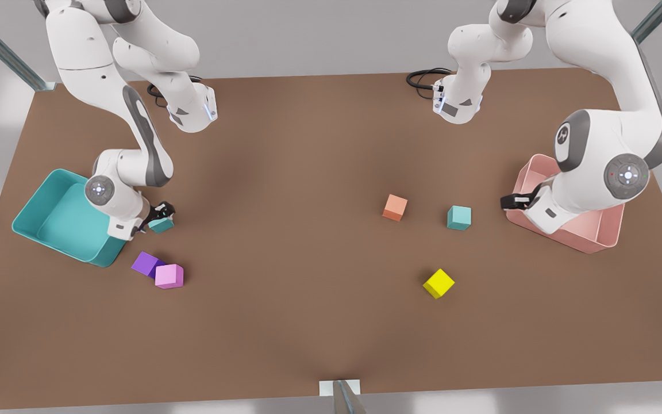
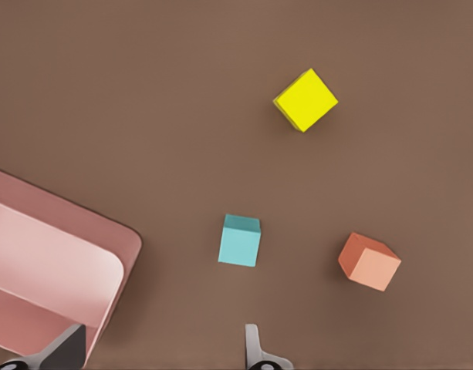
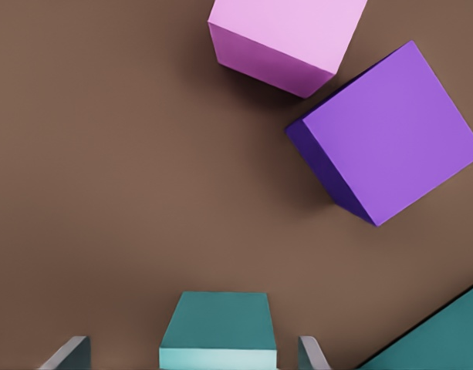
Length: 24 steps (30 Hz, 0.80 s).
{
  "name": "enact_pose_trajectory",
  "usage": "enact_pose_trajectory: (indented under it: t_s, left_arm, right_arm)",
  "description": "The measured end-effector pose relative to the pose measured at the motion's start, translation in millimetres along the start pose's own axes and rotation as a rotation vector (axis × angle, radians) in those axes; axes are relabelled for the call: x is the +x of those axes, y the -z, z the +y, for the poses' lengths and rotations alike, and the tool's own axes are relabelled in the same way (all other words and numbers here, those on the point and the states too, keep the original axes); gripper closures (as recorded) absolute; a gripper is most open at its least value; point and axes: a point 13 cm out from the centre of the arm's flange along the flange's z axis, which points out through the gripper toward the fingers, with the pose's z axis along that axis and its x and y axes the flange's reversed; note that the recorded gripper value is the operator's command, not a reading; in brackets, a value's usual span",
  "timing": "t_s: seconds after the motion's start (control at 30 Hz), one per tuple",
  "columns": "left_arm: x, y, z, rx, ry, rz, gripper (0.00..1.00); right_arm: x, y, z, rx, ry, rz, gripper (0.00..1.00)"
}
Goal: Stack the two blue cubes on top of each other
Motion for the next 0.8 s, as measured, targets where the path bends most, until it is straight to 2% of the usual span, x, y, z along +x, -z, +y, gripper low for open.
enact_pose_trajectory:
  t_s: [0.8]
  left_arm:
    - [7, -12, -13, -0.008, -0.022, 0.056, 0.0]
  right_arm:
    - [16, -26, -1, -0.012, 0.046, 0.01, 0.0]
